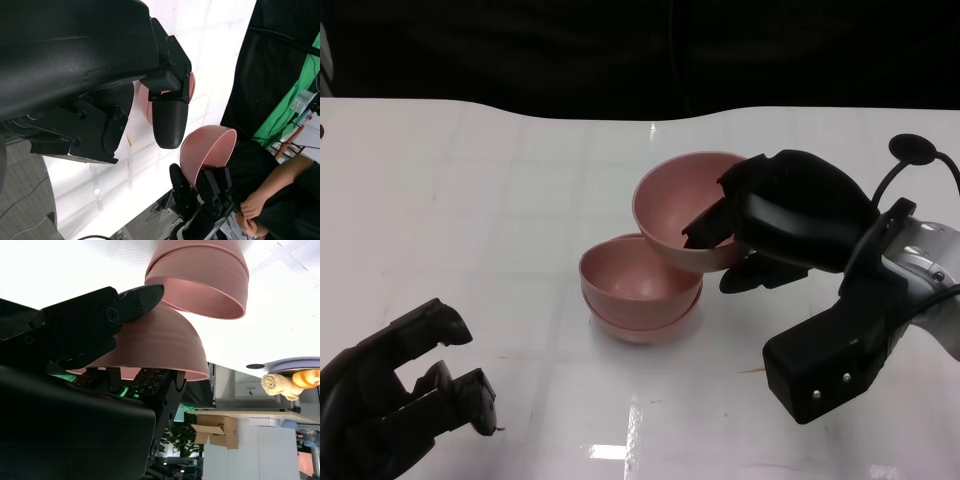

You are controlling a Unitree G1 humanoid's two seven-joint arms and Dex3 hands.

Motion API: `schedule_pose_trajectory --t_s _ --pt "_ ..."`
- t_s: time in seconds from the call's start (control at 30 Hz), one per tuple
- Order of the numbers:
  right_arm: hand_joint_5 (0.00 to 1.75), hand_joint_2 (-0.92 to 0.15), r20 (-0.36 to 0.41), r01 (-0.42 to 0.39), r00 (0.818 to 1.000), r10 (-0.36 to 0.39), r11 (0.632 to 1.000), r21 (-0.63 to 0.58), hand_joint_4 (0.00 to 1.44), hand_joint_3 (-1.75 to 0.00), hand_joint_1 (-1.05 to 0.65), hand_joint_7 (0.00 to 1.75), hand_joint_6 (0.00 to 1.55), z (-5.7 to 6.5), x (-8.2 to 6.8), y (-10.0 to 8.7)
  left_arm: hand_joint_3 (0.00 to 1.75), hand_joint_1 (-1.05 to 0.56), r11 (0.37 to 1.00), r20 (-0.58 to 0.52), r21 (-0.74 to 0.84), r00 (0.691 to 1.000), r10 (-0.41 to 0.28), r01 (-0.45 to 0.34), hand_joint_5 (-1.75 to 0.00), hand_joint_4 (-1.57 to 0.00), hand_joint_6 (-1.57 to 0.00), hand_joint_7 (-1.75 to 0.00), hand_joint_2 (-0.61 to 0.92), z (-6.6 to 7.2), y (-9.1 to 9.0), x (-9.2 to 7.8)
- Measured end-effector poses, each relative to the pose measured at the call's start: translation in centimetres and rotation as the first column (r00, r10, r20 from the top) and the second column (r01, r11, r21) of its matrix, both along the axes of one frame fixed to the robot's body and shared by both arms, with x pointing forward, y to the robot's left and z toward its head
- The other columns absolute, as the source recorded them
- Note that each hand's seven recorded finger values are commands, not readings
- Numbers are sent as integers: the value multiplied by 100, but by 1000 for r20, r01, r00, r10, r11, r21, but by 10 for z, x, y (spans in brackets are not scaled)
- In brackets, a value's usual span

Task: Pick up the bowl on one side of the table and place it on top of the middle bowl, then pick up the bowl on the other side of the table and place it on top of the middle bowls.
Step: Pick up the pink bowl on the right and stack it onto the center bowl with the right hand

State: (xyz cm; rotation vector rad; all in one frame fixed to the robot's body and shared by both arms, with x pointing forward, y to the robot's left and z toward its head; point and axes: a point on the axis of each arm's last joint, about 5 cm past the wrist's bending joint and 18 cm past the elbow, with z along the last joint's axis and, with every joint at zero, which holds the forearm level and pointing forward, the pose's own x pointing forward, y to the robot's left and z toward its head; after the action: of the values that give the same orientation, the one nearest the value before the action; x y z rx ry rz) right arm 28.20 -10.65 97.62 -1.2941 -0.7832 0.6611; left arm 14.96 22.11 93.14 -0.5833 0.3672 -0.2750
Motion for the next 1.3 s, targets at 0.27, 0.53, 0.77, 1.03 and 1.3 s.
schedule_pose_trajectory --t_s 0.27,0.53,0.77,1.03,1.3 --pt "175 -91 -10 -34 999 34 999 -15 87 -8 -27 149 74 -1 0 15 144 3 1000 1 0 1000 -3 3 -175 -90 -55 -175 92 0 0 0" --pt "175 -92 -25 -50 998 49 999 -22 89 -9 -25 137 78 -1 0 22 145 3 1000 4 1 1000 -8 8 -175 -91 -56 -175 92 0 0 0" --pt "175 -91 -42 -55 998 54 998 -25 90 -10 -24 137 78 -4 0 24 145 4 1000 6 1 1000 -11 11 -175 -91 -56 -175 92 0 0 0" --pt "175 -90 -39 -63 997 61 998 -28 92 -12 -24 171 66 -6 1 29 146 4 1000 7 0 1000 -10 10 -175 -91 -57 -175 92 0 0 0" --pt "175 -91 -42 -80 996 79 997 -10 92 -13 -25 166 65 -9 2 35 146 4 1000 12 0 1000 -12 12 -175 -92 -57 -175 92 1 -1 0"
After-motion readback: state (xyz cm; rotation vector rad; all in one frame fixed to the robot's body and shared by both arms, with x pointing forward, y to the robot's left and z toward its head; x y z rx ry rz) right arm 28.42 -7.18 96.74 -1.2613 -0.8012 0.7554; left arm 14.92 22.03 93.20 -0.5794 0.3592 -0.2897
